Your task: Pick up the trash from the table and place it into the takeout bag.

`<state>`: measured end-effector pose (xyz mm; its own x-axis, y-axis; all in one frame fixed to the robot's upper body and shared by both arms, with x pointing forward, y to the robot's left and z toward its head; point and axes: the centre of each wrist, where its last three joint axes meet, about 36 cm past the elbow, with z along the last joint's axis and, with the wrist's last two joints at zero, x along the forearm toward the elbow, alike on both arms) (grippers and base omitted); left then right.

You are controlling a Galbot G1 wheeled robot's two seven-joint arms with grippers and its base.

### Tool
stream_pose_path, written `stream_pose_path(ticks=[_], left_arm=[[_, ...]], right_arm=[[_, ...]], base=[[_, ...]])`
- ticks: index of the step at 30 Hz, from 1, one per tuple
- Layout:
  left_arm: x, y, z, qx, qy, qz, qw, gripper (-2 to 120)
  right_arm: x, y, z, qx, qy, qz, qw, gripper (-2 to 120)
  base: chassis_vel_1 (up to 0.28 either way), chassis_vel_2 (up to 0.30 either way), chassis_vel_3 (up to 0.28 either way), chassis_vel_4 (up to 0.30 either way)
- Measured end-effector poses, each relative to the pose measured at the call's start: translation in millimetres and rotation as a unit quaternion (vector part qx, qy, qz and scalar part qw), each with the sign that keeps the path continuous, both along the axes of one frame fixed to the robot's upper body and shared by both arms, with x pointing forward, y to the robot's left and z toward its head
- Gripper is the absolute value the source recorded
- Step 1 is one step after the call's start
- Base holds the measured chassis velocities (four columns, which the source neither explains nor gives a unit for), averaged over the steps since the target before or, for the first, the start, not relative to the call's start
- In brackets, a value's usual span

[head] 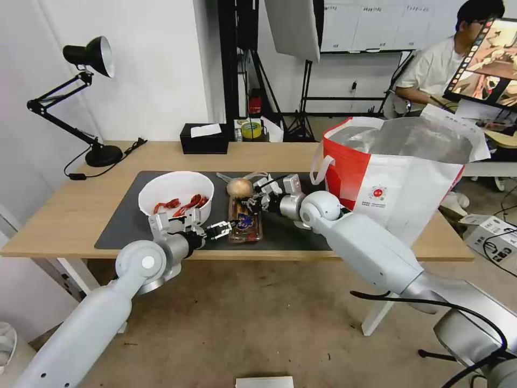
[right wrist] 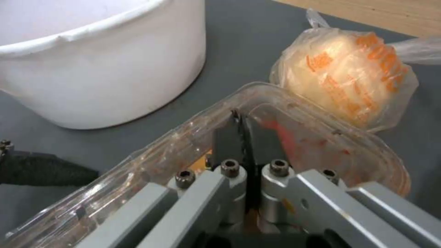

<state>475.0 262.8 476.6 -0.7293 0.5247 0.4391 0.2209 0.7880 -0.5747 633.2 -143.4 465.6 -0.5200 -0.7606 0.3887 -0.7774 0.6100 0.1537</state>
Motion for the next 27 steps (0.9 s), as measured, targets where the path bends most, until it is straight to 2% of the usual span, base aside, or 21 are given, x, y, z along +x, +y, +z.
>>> stream_pose_path(ticks=[9,19,27], left_arm=[[-2,8,2,0.004,-0.003,0.008,1.0,100],[-5,22,0,0.052,-0.022,0.008,0.9984,100],[-1,12,-2,0.055,-0.021,-0.005,0.9983,100]], right_arm=[[0,1,0,0.001,0.0,0.001,1.0,0],[1,1,2,0.0,-0.002,0.002,1.0,0],[1,2,3,0.0,-0.003,0.003,1.0,0]], base=[[0.0,0.0,0.0,0.0],[0.0,0.0,0.0,0.0],[0.0,0.0,0.0,0.0]])
